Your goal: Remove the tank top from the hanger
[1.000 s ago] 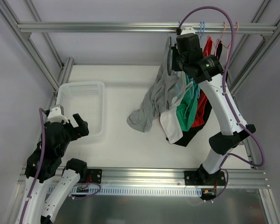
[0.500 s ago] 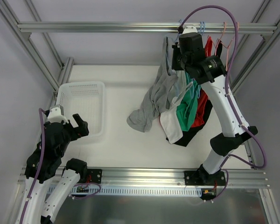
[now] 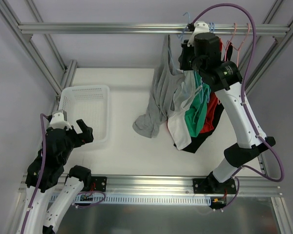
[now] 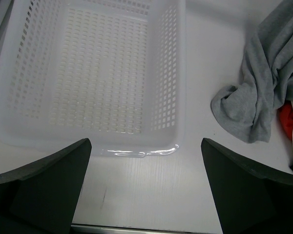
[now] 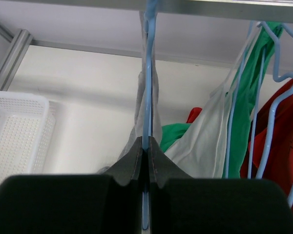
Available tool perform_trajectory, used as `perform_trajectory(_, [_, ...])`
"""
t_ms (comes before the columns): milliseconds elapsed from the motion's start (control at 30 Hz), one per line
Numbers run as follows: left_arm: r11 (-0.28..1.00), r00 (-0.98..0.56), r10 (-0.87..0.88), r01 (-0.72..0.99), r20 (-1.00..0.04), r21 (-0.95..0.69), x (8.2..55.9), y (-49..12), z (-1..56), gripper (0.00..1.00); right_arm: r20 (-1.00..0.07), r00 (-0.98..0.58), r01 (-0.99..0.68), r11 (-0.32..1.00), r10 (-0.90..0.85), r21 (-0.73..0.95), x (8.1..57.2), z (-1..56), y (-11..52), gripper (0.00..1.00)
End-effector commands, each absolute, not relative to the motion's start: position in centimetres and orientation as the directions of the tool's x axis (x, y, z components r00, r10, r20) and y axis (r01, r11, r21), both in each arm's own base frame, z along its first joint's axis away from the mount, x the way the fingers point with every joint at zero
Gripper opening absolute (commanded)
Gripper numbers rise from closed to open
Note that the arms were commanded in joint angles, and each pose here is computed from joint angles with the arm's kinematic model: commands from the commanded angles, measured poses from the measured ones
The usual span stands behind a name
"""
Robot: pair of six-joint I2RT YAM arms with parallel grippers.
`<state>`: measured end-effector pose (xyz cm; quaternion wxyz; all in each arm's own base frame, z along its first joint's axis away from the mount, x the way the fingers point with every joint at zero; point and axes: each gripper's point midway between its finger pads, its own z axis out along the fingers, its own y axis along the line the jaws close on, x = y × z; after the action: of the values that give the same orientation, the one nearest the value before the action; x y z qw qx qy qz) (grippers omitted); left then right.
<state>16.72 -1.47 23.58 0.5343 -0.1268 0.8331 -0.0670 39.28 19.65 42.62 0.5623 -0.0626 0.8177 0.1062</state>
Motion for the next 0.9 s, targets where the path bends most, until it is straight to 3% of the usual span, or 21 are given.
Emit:
perform_trajectory(0, [0.96,-0.378,-0.276,-0.076,-0.883,-0.268,17.2,-2.5,24.4,0.99,-0.973,-0.215,-0.299,0.943,0.081,0.145,37.7,48.0,19.6,0.0])
perform_trajectory(200, [0.936,-0.404,-0.293,0.065,-0.867,-0.346,18.6,-5.9,26.2,0.99,-0.972,-0.225,-0.405,0.9,0.071,0.16,32.5,47.8,18.8,0.0])
perform_trajectory(367, [0.736,-0.395,-0.337,0.455,-0.855,-0.501,20.1,-14.0,32.9,0.99,-0.945,-0.324,-0.517,0.83,0.038,0.21,27.6,43.3,19.2,0.0])
perform_trajectory(433, [0.68,-0.405,-0.356,0.506,-0.842,-0.531,21.3,-15.7,34.7,0.99,-0.932,-0.361,-0.559,0.791,0.037,0.248,24.9,41.6,19.0,0.0])
perform_trajectory(700, [0.586,-0.318,-0.226,0.711,-0.921,-0.389,24.6,-24.0,41.2,0.98,-0.89,-0.452,-0.685,0.618,0.053,0.385,16.4,38.9,19.2,0.0])
perform_trajectory(867, [0.549,-0.275,-0.158,0.774,-0.948,-0.316,24.8,-28.6,42.7,0.88,-0.892,-0.441,-0.689,0.6,0.099,0.407,14.8,39.7,18.4,0.0])
